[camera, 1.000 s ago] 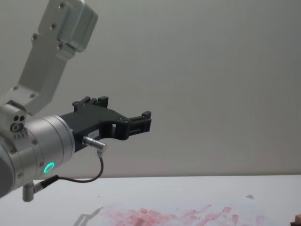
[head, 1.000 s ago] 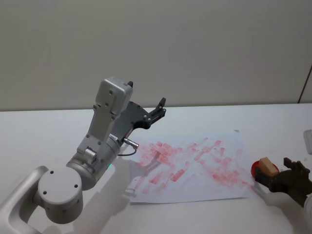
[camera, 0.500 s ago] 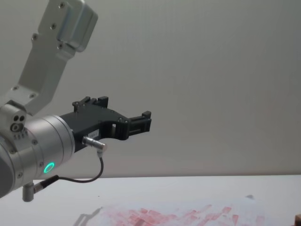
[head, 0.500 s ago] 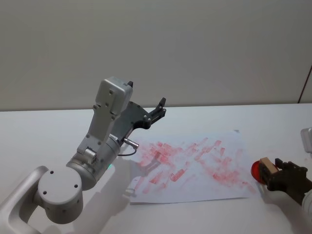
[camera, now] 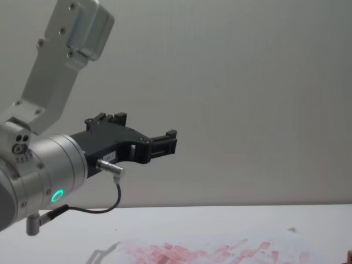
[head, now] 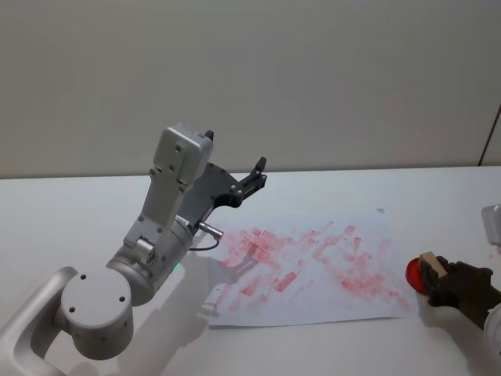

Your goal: Use the one hand to pick up the stamp and affix it onto the A4 paper.

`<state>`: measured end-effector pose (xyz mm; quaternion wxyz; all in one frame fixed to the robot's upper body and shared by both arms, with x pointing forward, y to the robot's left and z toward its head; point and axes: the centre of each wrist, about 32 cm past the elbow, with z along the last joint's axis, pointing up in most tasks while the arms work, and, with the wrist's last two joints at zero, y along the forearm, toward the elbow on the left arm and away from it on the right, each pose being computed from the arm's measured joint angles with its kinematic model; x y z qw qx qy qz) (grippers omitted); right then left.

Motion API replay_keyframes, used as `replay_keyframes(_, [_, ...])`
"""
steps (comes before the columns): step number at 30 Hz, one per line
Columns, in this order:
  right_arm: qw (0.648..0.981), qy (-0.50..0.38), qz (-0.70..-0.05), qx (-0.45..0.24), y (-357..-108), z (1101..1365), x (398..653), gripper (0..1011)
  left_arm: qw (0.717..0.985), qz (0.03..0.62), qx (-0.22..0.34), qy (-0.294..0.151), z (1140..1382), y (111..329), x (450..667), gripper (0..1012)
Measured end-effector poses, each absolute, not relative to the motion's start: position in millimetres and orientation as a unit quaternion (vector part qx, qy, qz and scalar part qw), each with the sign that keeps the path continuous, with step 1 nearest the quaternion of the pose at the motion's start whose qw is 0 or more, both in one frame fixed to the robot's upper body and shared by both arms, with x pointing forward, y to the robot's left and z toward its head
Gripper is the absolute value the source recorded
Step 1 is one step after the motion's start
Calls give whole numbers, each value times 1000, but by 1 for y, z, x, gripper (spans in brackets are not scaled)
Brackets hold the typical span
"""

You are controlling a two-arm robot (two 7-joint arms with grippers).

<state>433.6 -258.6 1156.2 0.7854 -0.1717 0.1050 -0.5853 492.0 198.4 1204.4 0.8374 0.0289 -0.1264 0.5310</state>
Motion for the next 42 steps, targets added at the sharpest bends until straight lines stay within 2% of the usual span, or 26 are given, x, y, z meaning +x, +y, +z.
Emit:
replay_keyframes(12, [797,74,-580,-152,-257,1161,434,217,837,531,29,-126,1204,198,492,1001])
replay_keyframes(24, [835,29,-540,-105,-245,1174,444,217,837,531,29,-126,1204,198,492,1001])
replay_keyframes(32, [854,40,-511,-93,-238,1171,448,217,837,531,29,-126,1204,198,492,1001])
replay_keyframes(42, [853,80,-503,-116,-235,1163,446,217,837,531,29,-126,1204,198,492,1001])
